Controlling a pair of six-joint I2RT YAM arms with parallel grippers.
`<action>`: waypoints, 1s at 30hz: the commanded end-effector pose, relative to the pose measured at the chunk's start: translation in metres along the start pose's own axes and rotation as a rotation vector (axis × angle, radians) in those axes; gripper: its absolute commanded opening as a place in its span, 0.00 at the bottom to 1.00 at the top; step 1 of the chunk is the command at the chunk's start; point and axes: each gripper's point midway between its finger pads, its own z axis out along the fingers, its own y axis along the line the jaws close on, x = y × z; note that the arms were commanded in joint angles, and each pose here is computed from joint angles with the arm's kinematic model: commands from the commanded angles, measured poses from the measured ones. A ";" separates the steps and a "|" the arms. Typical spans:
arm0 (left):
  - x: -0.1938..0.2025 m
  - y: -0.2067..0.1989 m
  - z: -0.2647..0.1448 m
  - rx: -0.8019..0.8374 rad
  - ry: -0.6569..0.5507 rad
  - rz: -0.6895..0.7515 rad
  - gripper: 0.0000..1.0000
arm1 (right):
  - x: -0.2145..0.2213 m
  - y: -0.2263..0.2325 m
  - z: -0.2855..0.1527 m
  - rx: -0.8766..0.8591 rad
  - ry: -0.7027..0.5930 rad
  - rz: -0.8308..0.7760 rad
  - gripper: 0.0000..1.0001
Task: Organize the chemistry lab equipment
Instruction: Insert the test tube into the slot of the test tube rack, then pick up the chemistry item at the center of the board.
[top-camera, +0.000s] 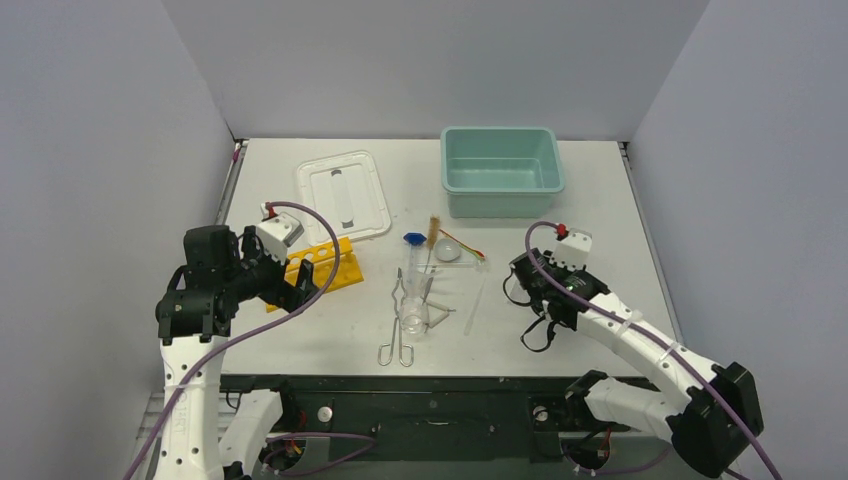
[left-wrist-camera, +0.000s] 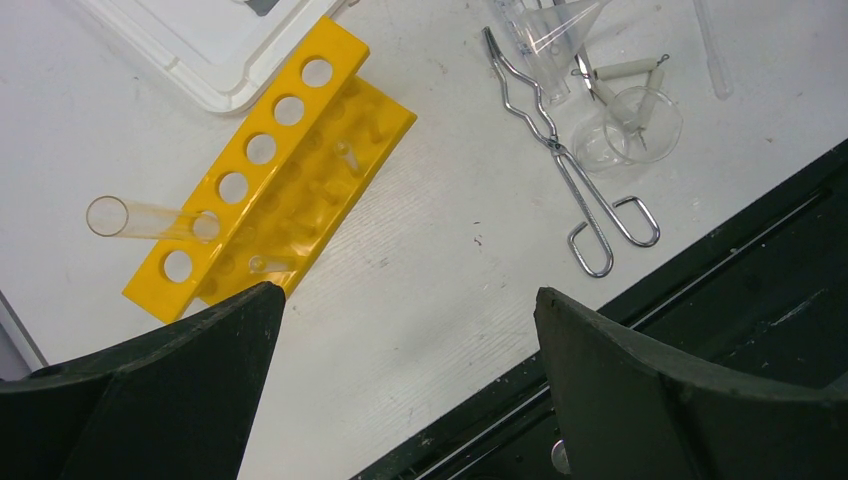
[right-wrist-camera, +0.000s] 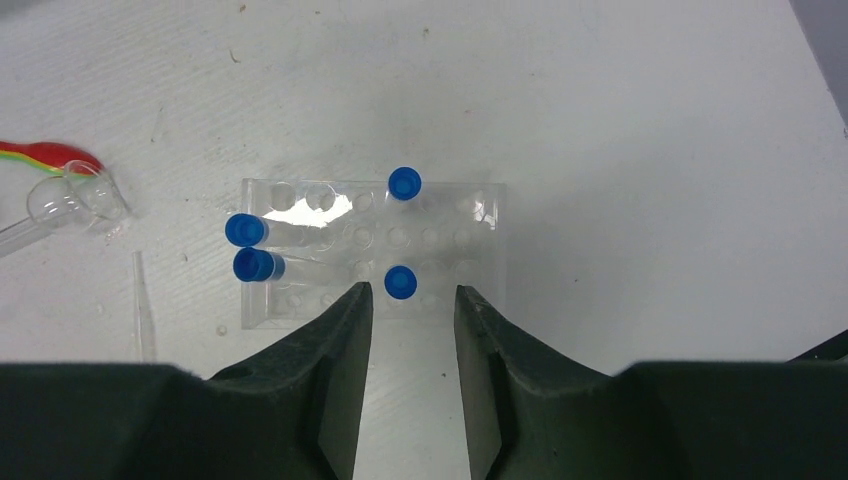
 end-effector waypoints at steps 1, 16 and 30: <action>-0.010 0.002 -0.004 -0.018 -0.039 0.034 0.97 | -0.023 0.000 -0.020 -0.055 -0.046 0.045 0.32; -0.013 0.006 -0.006 -0.032 -0.034 0.027 0.97 | 0.067 0.131 -0.066 -0.547 0.151 -0.025 0.20; -0.014 0.007 -0.012 -0.054 -0.029 0.039 0.97 | 0.071 0.143 0.004 -0.372 0.097 0.049 0.20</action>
